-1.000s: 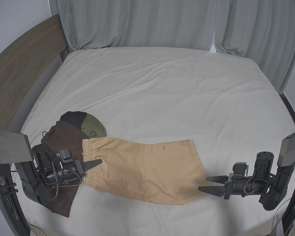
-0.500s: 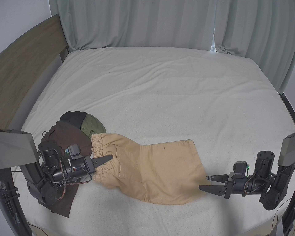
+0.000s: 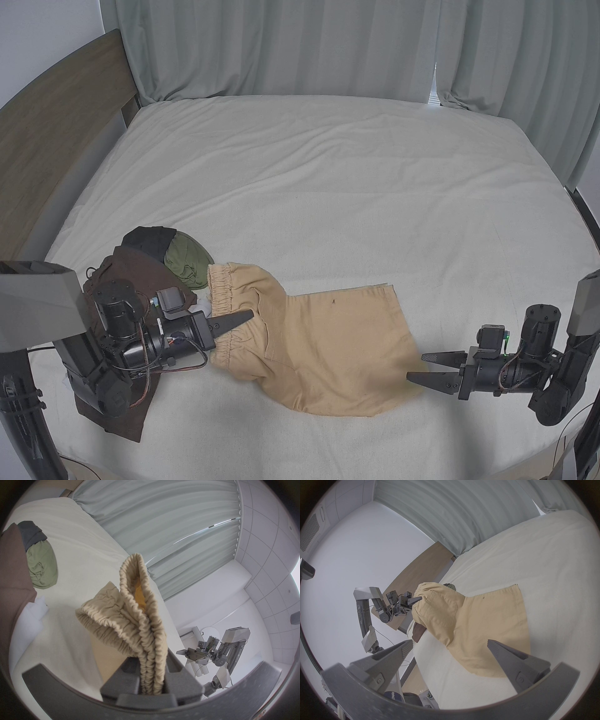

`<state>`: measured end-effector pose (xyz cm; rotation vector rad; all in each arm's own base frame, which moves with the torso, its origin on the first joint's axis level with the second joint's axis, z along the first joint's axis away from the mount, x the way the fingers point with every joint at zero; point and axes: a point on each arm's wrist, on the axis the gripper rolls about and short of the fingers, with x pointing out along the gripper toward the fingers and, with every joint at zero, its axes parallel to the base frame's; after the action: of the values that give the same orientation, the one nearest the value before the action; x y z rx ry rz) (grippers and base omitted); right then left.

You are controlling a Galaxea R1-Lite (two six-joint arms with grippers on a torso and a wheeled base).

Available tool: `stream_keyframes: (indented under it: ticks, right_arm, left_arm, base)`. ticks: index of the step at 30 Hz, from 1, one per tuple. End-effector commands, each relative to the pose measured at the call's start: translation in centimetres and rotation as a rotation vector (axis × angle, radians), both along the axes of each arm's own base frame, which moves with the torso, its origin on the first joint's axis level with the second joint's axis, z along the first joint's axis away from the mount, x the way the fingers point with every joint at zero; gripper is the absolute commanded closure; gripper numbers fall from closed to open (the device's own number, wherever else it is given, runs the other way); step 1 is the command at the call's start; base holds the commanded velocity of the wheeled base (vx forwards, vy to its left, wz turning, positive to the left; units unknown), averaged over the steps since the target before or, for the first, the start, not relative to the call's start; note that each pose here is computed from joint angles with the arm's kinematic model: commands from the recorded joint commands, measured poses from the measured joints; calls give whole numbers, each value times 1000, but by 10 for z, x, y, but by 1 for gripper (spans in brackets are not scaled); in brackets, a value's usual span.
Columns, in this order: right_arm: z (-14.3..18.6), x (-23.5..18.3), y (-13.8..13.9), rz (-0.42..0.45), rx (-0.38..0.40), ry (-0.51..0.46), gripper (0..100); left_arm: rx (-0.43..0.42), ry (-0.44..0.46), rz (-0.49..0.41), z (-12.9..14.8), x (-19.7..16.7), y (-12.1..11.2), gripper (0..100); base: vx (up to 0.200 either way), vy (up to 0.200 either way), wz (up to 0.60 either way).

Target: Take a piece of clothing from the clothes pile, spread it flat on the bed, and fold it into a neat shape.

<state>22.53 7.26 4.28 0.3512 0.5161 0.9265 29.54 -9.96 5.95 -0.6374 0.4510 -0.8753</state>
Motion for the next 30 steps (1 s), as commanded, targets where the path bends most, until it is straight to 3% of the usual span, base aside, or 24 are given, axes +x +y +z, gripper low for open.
stream_keyframes:
  ticks: [1,6,16,30]
  right_arm:
    - [1,1,-1,-4,2,-6,0]
    - [2,4,-4,-18,4,-16,0]
    - [4,9,-11,-49,6,-34,0]
    - [5,13,-15,-70,10,-46,0]
  left_arm:
    - [-10,-7,-9,1,3,-9,100]
    - [-55,5,-4,7,5,-25,100]
    - [-61,-2,-53,3,11,-47,100]
    - [-75,18,-69,-7,17,-63,100]
  base:
    - [0,0,0]
    - [0,0,0]
    - [0,0,0]
    - [0,0,0]
